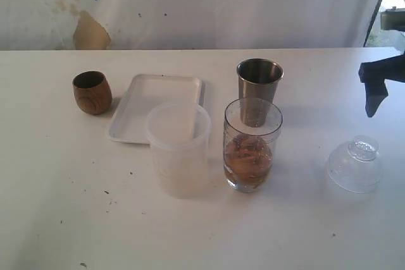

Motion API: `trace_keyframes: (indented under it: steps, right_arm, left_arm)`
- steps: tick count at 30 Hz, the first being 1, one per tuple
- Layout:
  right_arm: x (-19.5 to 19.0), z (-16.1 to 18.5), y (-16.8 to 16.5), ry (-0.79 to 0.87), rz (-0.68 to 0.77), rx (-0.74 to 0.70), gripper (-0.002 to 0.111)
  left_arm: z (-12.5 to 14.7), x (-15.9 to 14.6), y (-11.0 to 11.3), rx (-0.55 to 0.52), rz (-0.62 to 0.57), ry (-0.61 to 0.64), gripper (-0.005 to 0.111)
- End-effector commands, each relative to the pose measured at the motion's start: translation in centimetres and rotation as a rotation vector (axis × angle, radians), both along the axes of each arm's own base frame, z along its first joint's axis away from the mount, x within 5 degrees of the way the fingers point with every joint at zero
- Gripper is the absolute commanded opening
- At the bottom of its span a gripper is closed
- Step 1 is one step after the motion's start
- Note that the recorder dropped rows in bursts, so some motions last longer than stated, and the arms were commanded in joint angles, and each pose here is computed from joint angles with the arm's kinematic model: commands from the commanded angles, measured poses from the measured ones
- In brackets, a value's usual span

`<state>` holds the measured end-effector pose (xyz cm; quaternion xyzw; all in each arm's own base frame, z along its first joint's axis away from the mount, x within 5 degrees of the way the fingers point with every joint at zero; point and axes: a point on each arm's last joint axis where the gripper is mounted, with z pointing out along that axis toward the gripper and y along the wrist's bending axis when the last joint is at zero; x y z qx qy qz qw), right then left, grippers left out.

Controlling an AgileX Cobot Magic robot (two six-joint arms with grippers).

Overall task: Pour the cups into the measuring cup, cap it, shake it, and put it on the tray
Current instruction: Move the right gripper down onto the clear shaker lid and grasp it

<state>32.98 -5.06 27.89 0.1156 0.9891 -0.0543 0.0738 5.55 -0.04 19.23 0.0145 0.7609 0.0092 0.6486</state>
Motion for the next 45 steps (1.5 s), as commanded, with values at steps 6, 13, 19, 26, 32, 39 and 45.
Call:
trace_keyframes:
  steps: [6,13,19,26,32,39,45]
  right_arm:
    - [0.4,-2.1,1.6,0.068,0.043,0.071,0.099]
    - [1.4,-4.9,1.6,0.152,0.073,0.08,0.06]
    - [1.8,-6.6,1.6,0.201,0.077,0.093,0.064]
    - [2.1,-6.7,1.6,0.181,0.078,0.091,0.071]
    - [2.3,-7.0,1.6,0.155,0.094,0.087,0.065]
    - [2.4,-8.9,1.6,0.187,0.097,0.094,0.065]
    - [2.6,-9.5,1.6,0.184,0.098,0.094,0.052]
  left_arm:
    - [-0.1,0.0,0.0,-0.003,0.0,-0.01,0.0]
    - [-0.1,0.0,0.0,-0.003,0.0,-0.01,0.0]
    - [-0.1,0.0,0.0,-0.003,0.0,-0.01,0.0]
    - [-0.1,0.0,0.0,-0.003,0.0,-0.01,0.0]
    - [-0.1,0.0,0.0,-0.003,0.0,-0.01,0.0]
    - [-0.1,0.0,0.0,-0.003,0.0,-0.01,0.0]
    - [-0.1,0.0,0.0,-0.003,0.0,-0.01,0.0]
